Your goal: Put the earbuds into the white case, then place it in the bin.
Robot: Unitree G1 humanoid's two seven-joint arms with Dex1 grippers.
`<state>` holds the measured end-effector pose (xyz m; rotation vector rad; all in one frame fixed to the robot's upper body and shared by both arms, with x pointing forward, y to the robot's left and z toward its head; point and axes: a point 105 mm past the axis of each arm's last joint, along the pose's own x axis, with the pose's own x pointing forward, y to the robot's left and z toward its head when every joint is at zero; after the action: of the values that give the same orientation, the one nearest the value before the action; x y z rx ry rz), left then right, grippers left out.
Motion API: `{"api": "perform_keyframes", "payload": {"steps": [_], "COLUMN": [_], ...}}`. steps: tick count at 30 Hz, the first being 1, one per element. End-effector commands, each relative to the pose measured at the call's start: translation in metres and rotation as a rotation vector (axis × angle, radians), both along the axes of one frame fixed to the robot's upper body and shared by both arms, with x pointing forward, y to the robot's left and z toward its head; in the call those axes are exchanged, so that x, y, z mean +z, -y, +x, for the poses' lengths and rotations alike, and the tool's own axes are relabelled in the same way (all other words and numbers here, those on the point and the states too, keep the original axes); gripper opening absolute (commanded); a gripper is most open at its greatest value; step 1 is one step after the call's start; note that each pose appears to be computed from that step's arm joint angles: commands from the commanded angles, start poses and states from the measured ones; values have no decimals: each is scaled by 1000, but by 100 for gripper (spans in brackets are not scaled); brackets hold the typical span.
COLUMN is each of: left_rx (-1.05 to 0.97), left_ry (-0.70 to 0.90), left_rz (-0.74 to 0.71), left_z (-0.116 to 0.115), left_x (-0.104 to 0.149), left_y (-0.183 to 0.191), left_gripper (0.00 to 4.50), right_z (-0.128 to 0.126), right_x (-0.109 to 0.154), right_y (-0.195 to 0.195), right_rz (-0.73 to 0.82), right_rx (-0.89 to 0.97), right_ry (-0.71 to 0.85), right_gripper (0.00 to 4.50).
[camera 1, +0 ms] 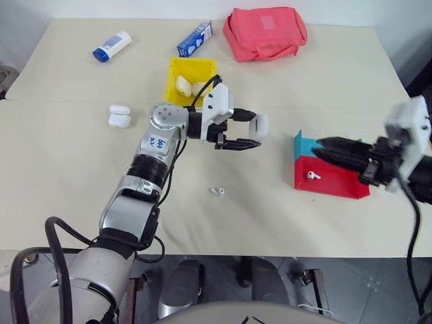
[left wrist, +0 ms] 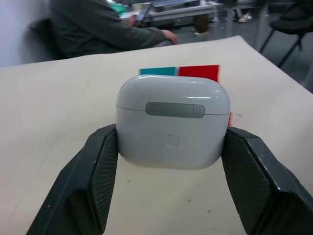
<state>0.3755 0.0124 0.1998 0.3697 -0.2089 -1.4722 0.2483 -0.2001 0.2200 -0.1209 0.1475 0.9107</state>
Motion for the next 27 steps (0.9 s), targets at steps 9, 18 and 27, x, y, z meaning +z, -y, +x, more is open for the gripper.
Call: {"api": "perform_keyframes", "payload": {"steps": [9,18,27], "left_rx": [538,819,582], "left_ry": [75,-25,53], "left_rz": [-88,-74,-172], "left_z": [62,87,63], "left_x": [38,11,31], "left_y": [-57,-86,-83], "left_gripper": [280,315,447], "right_z": [6,15,21], "right_x": [5,2,9], "right_y": [18,12,11], "right_rz": [28,35,9], "right_rx": [49,46,80], "right_ry": [87,97,102], "right_gripper": [449,450,450]}}
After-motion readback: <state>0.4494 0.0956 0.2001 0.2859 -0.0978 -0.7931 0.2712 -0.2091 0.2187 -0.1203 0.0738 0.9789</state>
